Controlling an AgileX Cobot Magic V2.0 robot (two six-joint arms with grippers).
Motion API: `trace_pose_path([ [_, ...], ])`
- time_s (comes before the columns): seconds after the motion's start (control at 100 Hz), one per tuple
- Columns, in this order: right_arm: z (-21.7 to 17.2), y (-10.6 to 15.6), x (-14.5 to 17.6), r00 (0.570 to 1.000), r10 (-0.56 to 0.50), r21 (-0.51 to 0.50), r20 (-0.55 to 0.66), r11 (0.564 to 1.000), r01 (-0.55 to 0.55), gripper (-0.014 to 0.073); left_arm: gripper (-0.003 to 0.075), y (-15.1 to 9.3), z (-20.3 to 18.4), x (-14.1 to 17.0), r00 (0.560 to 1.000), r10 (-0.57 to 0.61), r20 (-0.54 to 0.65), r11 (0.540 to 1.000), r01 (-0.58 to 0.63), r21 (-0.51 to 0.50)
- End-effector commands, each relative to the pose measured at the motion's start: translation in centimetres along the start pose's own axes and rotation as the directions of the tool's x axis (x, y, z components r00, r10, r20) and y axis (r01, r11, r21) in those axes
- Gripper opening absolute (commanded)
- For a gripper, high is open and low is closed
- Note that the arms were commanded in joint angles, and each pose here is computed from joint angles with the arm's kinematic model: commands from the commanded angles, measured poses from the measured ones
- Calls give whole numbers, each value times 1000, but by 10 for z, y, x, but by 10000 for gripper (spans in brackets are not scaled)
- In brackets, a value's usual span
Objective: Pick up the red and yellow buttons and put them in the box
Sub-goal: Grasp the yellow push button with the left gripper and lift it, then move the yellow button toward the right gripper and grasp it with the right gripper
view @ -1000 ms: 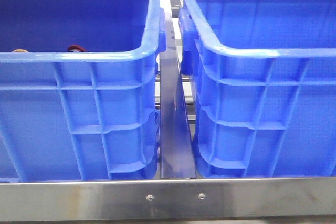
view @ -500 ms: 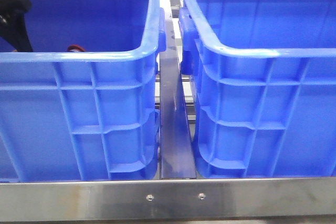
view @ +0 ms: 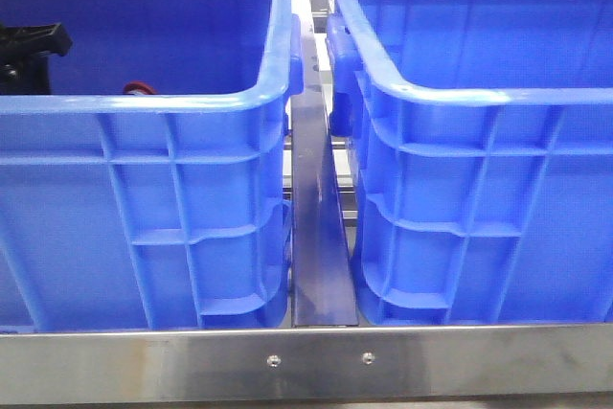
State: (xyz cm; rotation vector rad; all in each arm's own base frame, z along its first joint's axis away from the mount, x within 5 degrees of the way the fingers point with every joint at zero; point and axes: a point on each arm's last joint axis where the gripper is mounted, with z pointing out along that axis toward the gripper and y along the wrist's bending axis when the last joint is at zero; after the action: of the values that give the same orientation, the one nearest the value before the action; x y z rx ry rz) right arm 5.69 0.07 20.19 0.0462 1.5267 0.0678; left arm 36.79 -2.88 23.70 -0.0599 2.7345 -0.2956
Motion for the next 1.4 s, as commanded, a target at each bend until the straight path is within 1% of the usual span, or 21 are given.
trace_pose_path([
  [0.0, -2, 0, -7, 995, -9, -3, 97, 1000, 9, -58, 195, -10, -23, -12, 993, -3, 117, 1000, 0, 27],
  [0.08, -2, 0, -7, 995, -9, -3, 97, 1000, 9, -58, 137, -10, -23, -13, 992, -4, 127, 1000, 0, 27],
  [0.15, -2, 0, -7, 995, -9, -3, 97, 1000, 9, -58, 114, -11, -27, -14, 990, -2, 143, 1000, -2, 27],
  [0.27, -2, 0, -7, 995, -9, -3, 97, 1000, 9, -58, 115, -16, -44, -12, 985, -7, 175, 999, -2, 53],
  [0.39, -2, 0, -7, 995, -9, -3, 97, 1000, 9, -58, 114, -24, -71, -3, 967, 12, 254, 993, -41, 109],
  [0.57, -2, 0, -7, 995, -9, -3, 97, 1000, 9, -58, 114, -38, -101, 20, 933, 98, 345, 962, -177, 206],
  [0.65, -2, 0, -7, 995, -9, -3, 97, 1000, 9, -58, 114, -43, -112, 25, 917, 110, 384, 945, -216, 245],
  [0.76, -2, 0, -7, 995, -9, -3, 97, 1000, 9, -58, 114, -58, -124, 31, 892, 151, 427, 906, -298, 301],
  [0.81, -2, 0, -7, 995, -9, -3, 97, 1000, 9, -58, 114, -69, -126, 35, 884, 174, 434, 873, -343, 348],
  [0.89, -2, 0, -7, 995, -9, -3, 97, 1000, 9, -58, 114, -87, -128, 40, 884, 179, 431, 830, -371, 416],
  [0.96, -2, 0, -7, 995, -9, -3, 97, 1000, 9, -58, 114, -102, -129, 44, 879, 196, 436, 796, -402, 453],
  [1.03, -2, 0, -7, 995, -9, -3, 96, 1000, 9, -58, 114, -119, -130, 49, 859, 228, 459, 757, -453, 471],
  [1.2, -2, 0, -7, 995, -9, -4, 100, 1000, 9, -58, 114, -151, -131, 67, 840, 295, 455, 682, -519, 516],
  [1.26, -2, 0, -8, 994, -9, -4, 110, 1000, 9, -58, 114, -158, -131, 72, 835, 312, 453, 663, -533, 526],
  [1.32, -3, 1, -12, 989, -9, -7, 150, 1000, 10, -58, 114, -166, -132, 78, 827, 334, 452, 639, -551, 537],
  [1.39, -4, 1, -19, 985, -8, -8, 172, 1000, 10, -58, 114, -171, -132, 82, 822, 348, 451, 625, -562, 543],
])
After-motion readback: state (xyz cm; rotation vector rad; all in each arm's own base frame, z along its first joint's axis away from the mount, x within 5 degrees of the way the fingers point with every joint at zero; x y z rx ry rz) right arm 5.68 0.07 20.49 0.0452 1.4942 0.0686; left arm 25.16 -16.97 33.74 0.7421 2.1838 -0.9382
